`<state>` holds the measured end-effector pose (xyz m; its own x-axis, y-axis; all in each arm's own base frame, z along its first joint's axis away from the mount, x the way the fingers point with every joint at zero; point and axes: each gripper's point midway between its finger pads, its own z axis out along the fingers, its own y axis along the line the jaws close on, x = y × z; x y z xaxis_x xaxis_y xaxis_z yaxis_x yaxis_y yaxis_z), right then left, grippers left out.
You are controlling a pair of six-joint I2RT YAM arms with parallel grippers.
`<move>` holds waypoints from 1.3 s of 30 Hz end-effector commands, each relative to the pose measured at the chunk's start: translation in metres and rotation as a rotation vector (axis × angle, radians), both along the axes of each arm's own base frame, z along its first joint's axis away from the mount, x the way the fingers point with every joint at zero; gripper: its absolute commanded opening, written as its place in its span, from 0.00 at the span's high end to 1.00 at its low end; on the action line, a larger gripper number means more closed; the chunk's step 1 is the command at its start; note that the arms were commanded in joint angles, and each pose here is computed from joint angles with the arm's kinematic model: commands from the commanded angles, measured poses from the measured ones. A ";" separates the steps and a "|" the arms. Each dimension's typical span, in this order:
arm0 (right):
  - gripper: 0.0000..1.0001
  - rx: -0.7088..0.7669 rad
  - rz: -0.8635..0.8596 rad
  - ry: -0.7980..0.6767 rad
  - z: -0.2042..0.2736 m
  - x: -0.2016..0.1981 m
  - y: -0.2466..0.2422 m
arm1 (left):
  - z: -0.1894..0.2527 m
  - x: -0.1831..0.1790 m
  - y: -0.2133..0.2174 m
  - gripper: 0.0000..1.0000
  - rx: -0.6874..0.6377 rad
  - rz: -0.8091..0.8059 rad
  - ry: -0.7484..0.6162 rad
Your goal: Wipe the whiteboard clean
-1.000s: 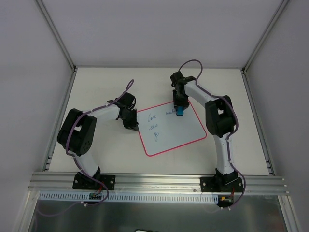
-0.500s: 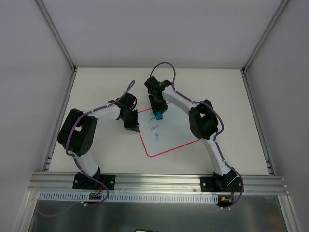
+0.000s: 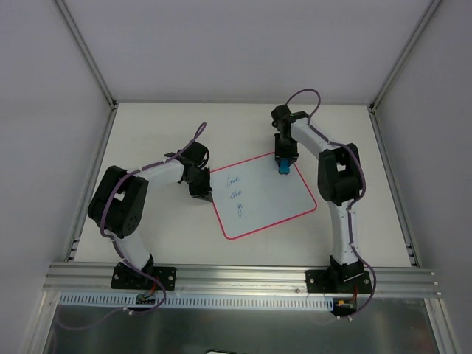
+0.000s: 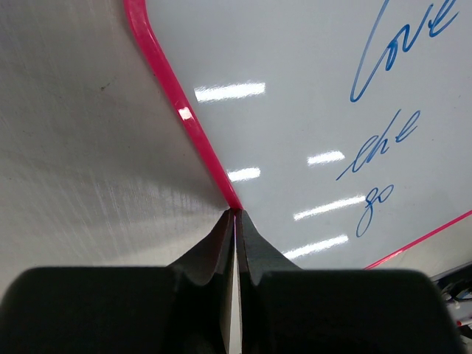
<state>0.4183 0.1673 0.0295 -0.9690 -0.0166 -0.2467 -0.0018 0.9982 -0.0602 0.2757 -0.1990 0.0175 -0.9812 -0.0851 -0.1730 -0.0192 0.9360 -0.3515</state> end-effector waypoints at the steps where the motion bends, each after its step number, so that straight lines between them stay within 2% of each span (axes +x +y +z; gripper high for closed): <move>1: 1.00 -0.086 -0.014 0.028 0.004 -0.014 -0.028 | -0.017 -0.022 0.014 1.00 0.088 -0.018 0.077; 7: 1.00 -0.022 0.038 0.024 0.001 -0.017 0.009 | -0.016 -0.019 0.010 1.00 0.076 -0.019 0.077; 12: 1.00 0.043 0.141 -0.001 0.007 -0.025 0.073 | -0.015 -0.018 0.008 1.00 0.064 -0.015 0.082; 20: 0.99 0.141 0.268 0.018 0.003 -0.058 0.161 | -0.011 -0.013 0.004 1.00 0.051 -0.007 0.076; 26: 1.00 0.213 0.315 0.053 0.000 -0.080 0.203 | -0.010 -0.012 0.005 1.00 0.058 0.005 0.069; 33: 0.99 0.186 0.327 0.061 -0.004 -0.085 0.204 | -0.011 -0.011 0.008 1.00 0.072 0.017 0.060; 39: 0.99 -0.003 0.225 0.017 -0.004 -0.060 0.129 | -0.012 -0.010 0.009 1.00 0.082 0.029 0.061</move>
